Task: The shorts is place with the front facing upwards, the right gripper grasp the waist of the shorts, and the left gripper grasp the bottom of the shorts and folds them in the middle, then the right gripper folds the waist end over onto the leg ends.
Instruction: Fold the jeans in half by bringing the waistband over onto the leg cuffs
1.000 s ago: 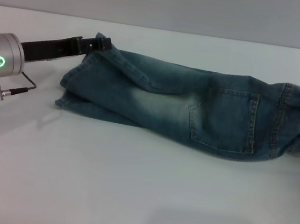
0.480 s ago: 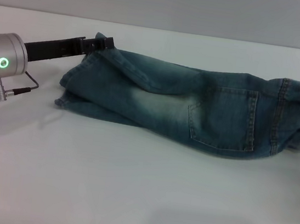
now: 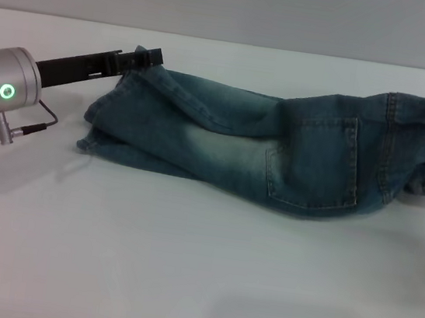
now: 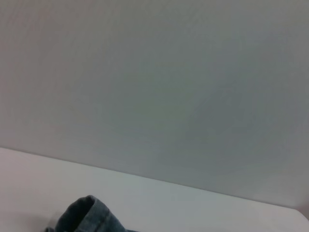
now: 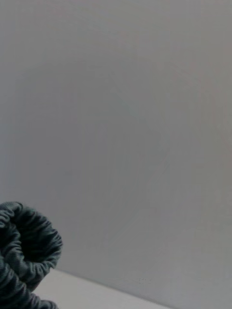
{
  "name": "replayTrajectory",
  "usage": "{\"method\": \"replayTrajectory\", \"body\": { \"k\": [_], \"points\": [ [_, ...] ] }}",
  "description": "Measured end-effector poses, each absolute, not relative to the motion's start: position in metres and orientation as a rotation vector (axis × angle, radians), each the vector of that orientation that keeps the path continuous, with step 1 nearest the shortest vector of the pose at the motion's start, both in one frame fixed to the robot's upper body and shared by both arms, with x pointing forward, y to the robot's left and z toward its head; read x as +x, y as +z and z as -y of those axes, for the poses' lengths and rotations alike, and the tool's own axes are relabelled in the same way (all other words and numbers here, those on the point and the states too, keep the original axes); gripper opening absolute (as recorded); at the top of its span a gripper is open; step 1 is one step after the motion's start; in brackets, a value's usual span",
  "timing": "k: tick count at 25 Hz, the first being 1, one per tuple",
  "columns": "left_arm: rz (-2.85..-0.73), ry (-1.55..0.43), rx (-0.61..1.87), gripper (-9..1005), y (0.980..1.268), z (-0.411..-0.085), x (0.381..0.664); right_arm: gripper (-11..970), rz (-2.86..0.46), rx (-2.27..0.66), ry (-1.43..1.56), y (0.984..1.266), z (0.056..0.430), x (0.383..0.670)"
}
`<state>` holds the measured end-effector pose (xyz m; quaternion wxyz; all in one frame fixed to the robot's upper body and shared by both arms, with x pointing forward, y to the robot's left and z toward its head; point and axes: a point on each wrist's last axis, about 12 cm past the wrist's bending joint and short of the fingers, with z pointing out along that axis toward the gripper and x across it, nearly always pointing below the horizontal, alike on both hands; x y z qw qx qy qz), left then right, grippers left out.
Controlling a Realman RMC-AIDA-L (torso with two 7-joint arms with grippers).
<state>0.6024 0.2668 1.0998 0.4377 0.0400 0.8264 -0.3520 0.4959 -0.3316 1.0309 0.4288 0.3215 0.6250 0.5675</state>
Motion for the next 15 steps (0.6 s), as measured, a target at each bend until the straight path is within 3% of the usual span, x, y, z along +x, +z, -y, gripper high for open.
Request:
{"method": "replayTrajectory", "body": {
  "k": [15],
  "points": [
    [-2.049,-0.873,0.122,777,1.073,-0.250,0.599,106,-1.506,0.689,1.591,1.060,0.304,0.532]
  ]
}}
